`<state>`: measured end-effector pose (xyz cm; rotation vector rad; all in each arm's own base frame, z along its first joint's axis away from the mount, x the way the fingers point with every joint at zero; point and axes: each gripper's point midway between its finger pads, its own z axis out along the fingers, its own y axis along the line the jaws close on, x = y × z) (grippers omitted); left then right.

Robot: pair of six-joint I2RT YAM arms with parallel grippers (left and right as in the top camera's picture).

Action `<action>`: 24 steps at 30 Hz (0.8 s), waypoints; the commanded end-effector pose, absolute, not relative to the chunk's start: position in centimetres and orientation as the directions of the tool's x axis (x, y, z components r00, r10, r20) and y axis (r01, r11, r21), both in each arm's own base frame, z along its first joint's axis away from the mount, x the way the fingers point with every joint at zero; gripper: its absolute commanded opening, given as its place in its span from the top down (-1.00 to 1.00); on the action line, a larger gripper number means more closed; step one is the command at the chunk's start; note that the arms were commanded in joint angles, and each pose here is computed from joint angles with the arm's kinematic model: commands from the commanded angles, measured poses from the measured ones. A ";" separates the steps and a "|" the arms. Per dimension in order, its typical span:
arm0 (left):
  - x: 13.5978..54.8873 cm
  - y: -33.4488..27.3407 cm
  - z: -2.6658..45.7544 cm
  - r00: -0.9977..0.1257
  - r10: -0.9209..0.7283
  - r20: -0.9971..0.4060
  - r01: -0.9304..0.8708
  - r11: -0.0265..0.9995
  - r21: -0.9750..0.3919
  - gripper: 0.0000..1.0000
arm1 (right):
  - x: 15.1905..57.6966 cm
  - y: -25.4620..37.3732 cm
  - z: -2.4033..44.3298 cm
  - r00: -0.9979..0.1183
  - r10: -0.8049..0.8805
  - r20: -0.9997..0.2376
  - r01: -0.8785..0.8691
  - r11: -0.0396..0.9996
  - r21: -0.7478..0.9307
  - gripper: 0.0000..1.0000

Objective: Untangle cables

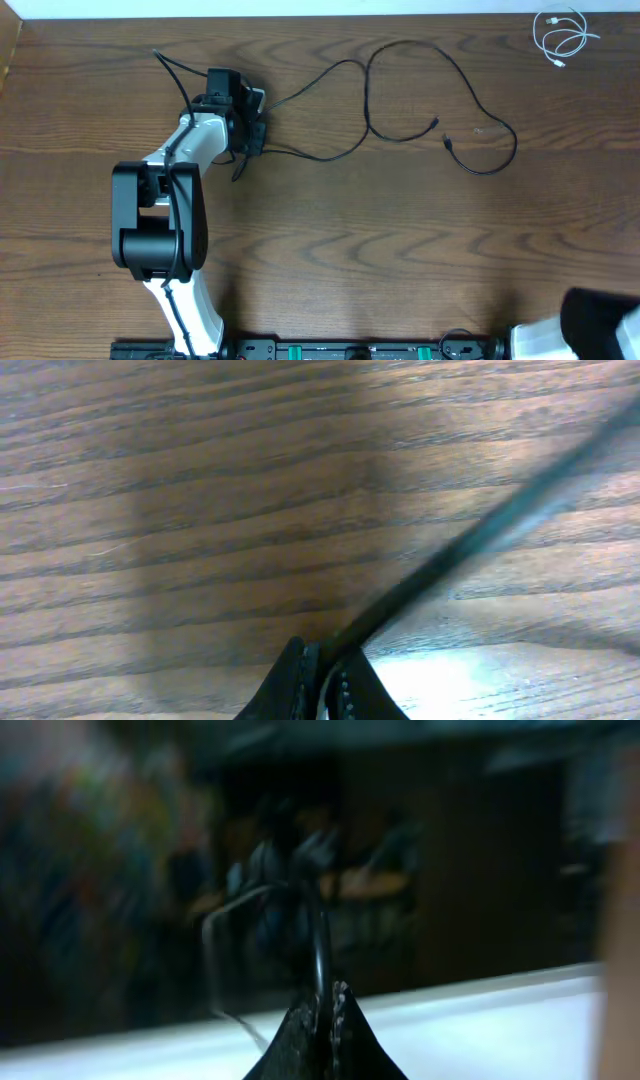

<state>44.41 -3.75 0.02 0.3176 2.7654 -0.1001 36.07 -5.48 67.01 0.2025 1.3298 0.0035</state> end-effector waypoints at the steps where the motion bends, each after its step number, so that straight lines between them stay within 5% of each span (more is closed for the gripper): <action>1: 43.4 -2.2 -1.8 -0.939 0.181 -0.293 0.187 0.982 0.008 0.85 | 36.9 -8.8 65.3 0.203 0.157 -0.967 0.199 0.960 0.197 0.98; 8: 44.2 -2.2 2.3 -0.910 0.180 -0.373 0.186 0.982 0.020 0.84 | 40.0 -10.9 60.1 0.027 0.147 -0.989 0.258 0.955 0.149 0.98; 11: 44.7 -2.2 6.9 -0.870 0.178 -0.459 0.183 0.982 0.035 0.26 | 41.7 -11.3 57.9 -0.044 0.133 -0.990 0.266 0.957 0.117 0.98; 15: 44.7 -2.3 13.5 -0.792 0.176 -0.584 0.176 0.983 0.056 -0.14 | 43.6 -12.6 55.3 -0.111 0.151 -0.982 0.289 0.950 0.114 0.98; 24: 42.7 -2.2 23.8 -0.633 0.159 -0.758 0.152 0.985 0.079 -0.22 | 45.7 -16.9 51.7 -0.170 0.185 -0.968 0.365 0.924 0.113 0.98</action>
